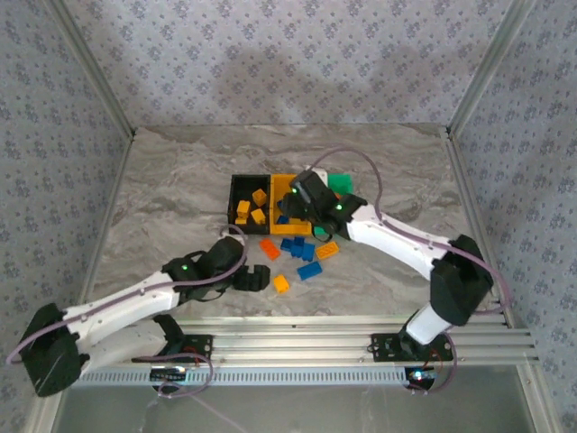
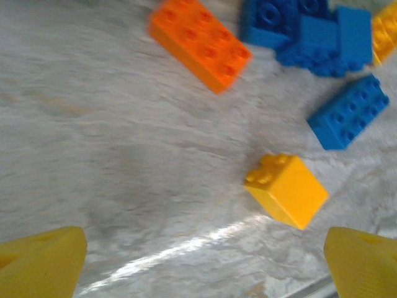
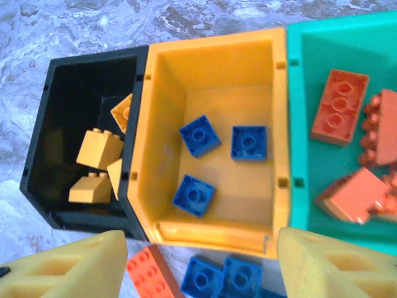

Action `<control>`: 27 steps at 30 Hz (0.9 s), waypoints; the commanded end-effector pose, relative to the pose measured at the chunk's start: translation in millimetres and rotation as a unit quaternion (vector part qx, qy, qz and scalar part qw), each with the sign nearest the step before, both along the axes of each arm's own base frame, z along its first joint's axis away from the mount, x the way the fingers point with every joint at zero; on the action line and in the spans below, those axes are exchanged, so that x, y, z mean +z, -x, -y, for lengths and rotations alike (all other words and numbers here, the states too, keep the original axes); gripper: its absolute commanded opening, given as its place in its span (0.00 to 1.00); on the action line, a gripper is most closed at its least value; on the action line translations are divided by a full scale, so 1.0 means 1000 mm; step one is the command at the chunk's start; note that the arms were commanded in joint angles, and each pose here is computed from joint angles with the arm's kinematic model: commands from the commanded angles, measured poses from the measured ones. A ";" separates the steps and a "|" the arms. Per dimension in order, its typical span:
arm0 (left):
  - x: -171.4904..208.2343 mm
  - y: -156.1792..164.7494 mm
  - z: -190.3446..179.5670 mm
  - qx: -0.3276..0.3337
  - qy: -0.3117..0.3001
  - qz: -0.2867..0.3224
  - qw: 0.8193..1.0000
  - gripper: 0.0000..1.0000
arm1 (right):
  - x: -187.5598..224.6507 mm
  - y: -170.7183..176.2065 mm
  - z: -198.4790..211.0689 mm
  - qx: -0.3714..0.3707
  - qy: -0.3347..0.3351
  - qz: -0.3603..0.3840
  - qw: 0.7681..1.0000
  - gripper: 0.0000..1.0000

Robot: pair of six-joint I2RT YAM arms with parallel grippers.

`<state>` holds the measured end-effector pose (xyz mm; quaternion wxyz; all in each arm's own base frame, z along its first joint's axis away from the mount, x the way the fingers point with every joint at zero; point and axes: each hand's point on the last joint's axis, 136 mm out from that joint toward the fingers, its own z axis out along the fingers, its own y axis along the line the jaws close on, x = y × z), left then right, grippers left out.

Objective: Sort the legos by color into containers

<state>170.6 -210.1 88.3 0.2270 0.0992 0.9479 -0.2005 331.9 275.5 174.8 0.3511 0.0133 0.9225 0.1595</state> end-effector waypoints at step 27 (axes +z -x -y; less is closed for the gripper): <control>-0.067 0.002 0.069 -0.103 -0.112 -0.052 0.987 0.47 | 0.003 0.054 0.085 -0.068 -0.039 0.031 0.996 0.69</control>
